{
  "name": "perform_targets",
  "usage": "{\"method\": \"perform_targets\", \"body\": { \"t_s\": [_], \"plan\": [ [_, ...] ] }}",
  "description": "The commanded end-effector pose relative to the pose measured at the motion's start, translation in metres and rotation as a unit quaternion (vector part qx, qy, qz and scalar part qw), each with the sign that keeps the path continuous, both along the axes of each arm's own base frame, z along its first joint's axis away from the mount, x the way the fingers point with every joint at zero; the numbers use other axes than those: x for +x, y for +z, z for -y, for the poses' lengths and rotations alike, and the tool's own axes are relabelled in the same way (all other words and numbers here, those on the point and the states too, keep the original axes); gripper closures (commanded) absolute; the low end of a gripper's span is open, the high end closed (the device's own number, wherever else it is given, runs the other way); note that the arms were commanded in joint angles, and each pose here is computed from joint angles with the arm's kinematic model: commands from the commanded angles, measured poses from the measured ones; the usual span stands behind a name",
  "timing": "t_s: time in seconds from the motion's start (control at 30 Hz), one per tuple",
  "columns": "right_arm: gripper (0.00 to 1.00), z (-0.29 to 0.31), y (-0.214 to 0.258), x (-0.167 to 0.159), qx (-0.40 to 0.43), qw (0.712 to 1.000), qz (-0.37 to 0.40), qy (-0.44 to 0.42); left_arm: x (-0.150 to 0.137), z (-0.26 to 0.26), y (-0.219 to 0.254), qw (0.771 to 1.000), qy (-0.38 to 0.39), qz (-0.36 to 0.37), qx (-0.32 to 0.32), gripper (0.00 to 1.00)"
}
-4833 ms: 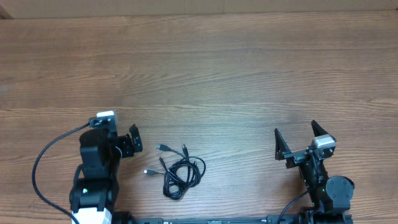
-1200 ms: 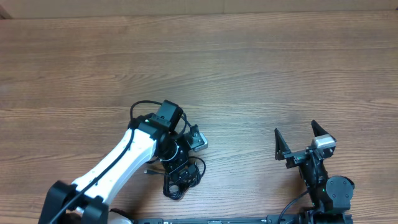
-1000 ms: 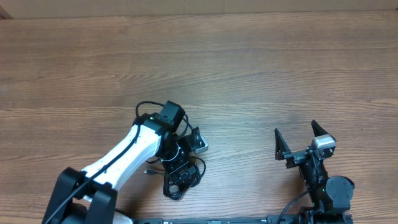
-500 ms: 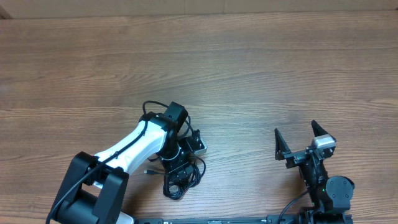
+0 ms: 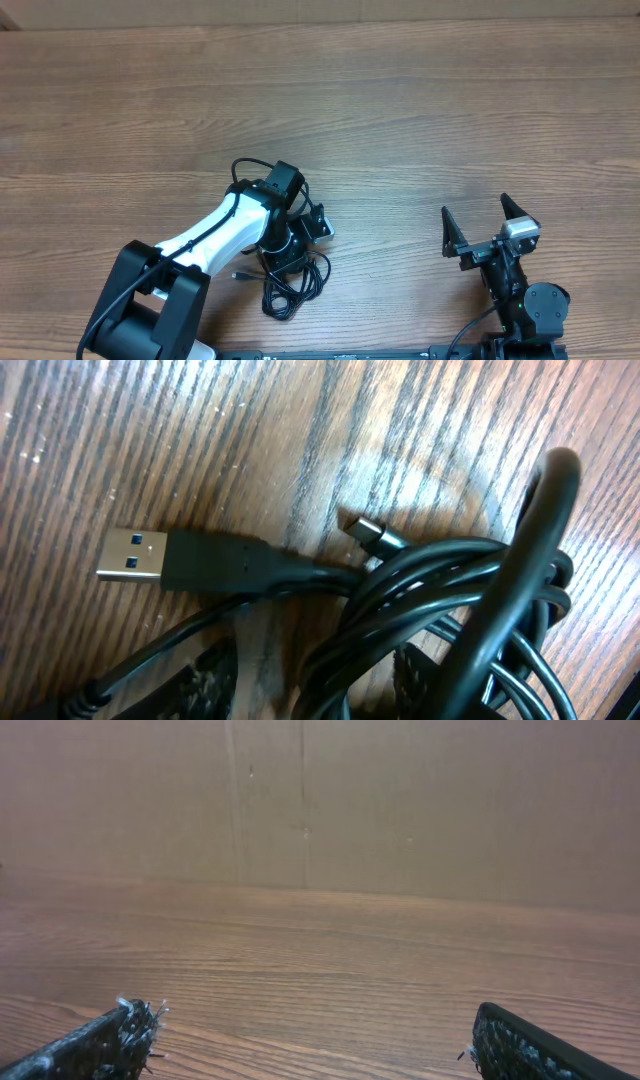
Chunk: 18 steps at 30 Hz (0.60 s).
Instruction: Untangle cables
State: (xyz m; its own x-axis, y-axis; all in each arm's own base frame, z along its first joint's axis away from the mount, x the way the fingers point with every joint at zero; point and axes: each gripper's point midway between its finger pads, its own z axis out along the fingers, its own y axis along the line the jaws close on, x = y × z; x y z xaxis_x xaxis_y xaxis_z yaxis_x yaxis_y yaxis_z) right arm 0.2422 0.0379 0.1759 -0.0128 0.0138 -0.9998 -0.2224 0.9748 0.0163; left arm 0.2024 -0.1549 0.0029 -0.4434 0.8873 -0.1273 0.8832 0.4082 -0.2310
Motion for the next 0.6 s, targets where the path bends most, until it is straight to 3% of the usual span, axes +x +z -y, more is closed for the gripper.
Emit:
{"method": "perform_targets", "body": {
  "t_s": [0.0, 0.03, 0.07, 0.1, 0.33, 0.57],
  "plan": [
    [0.0, 0.0, -0.002, 0.0, 0.003, 1.0, 0.001, -0.002, 0.004, 0.006, 0.003, 1.0, -0.005, 0.003, -0.009, 0.57],
    [0.0, 0.0, -0.002, 0.0, 0.003, 1.0, 0.001, -0.002, 0.004, 0.006, 0.003, 1.0, -0.005, 0.003, -0.011, 0.67],
    [0.0, 0.0, -0.002, 0.0, 0.003, 1.0, 0.001, -0.002, 0.005, 0.007, 0.003, 1.0, -0.005, 0.004, -0.012, 0.83],
    [0.0, 0.0, -0.002, 0.0, 0.003, 1.0, 0.001, -0.002, 0.006, 0.008, 0.003, 1.0, -0.002, 0.006, -0.013, 0.85],
    [0.0, 0.0, -0.002, 0.0, 0.003, 1.0, 0.001, -0.002, 0.025, 0.018, 0.004, 0.997, 0.075, 0.024, -0.028, 0.92],
    [0.0, 0.0, -0.002, 0.0, 0.003, 1.0, 0.001, -0.002, 0.055, 0.031, 0.012, 0.986, 0.147, 0.06, -0.051, 0.91]
  ]
}}
